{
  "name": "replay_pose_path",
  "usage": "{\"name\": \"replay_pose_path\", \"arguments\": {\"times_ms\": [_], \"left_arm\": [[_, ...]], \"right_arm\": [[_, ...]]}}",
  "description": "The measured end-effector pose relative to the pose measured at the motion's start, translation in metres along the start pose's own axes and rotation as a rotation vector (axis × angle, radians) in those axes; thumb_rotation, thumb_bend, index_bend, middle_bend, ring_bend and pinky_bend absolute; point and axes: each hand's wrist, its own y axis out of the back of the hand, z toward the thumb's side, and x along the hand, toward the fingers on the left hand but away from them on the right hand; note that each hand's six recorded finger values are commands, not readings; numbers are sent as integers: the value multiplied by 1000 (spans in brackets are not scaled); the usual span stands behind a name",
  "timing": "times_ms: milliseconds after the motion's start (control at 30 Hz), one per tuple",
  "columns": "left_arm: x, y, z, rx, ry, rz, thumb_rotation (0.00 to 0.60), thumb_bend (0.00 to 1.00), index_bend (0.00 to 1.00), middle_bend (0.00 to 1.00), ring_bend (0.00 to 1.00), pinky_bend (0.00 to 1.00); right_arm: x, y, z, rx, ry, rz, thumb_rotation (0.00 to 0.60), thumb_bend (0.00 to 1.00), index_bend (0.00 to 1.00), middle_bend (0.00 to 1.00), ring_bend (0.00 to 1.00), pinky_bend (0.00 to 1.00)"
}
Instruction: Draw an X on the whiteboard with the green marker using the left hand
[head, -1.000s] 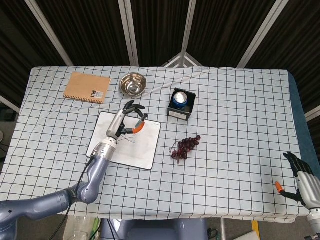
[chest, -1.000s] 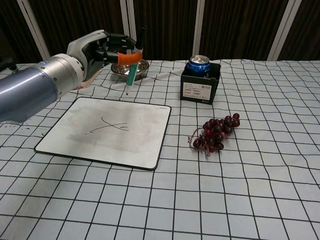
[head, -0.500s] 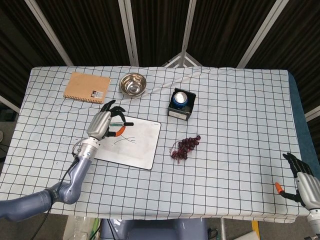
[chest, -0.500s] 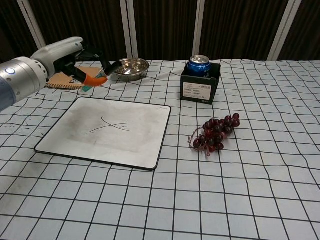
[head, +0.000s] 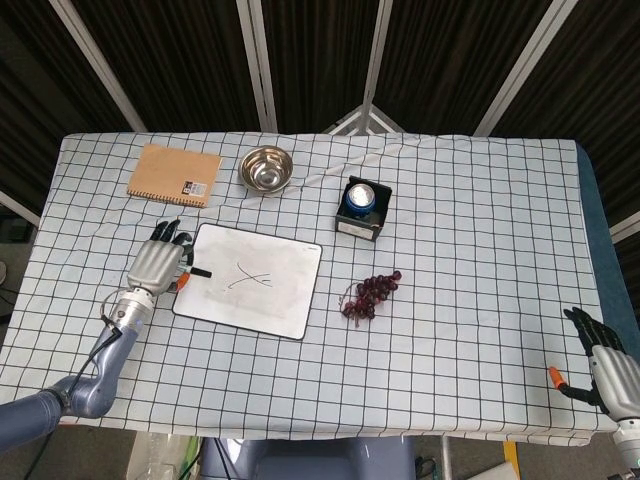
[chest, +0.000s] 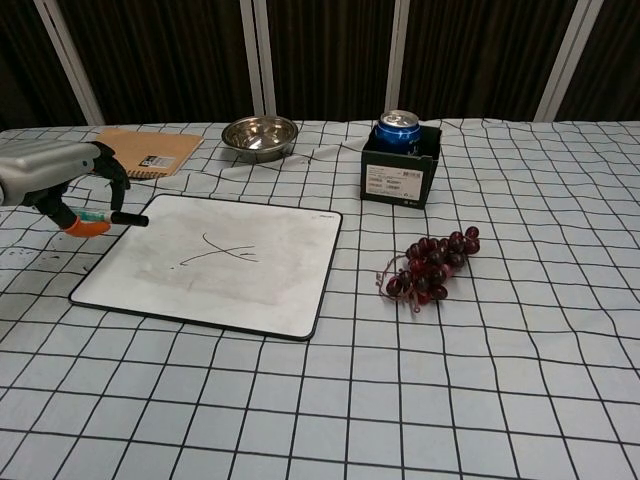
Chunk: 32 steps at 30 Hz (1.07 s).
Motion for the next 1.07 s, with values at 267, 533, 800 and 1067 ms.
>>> {"name": "replay_pose_path", "arguments": {"times_ms": [267, 533, 800, 1067], "left_arm": [[-7, -10, -12, 26, 42, -44, 600, 258, 288, 0, 0, 0], [-18, -4, -15, -15, 63, -34, 600, 190, 118, 0, 0, 0], [-55, 11, -13, -197, 90, 3, 600, 168, 106, 0, 0, 0], [-138, 29, -31, -305, 138, 27, 600, 167, 87, 0, 0, 0]], "right_arm": [[1, 0, 0, -1, 1, -2, 600, 352, 0, 0, 0, 0], [2, 1, 0, 1, 6, -3, 600, 352, 0, 0, 0, 0], [3, 2, 1, 21, 19, -7, 600, 351, 0, 0, 0, 0], [3, 1, 0, 73, 32, -5, 600, 351, 0, 0, 0, 0]]}}
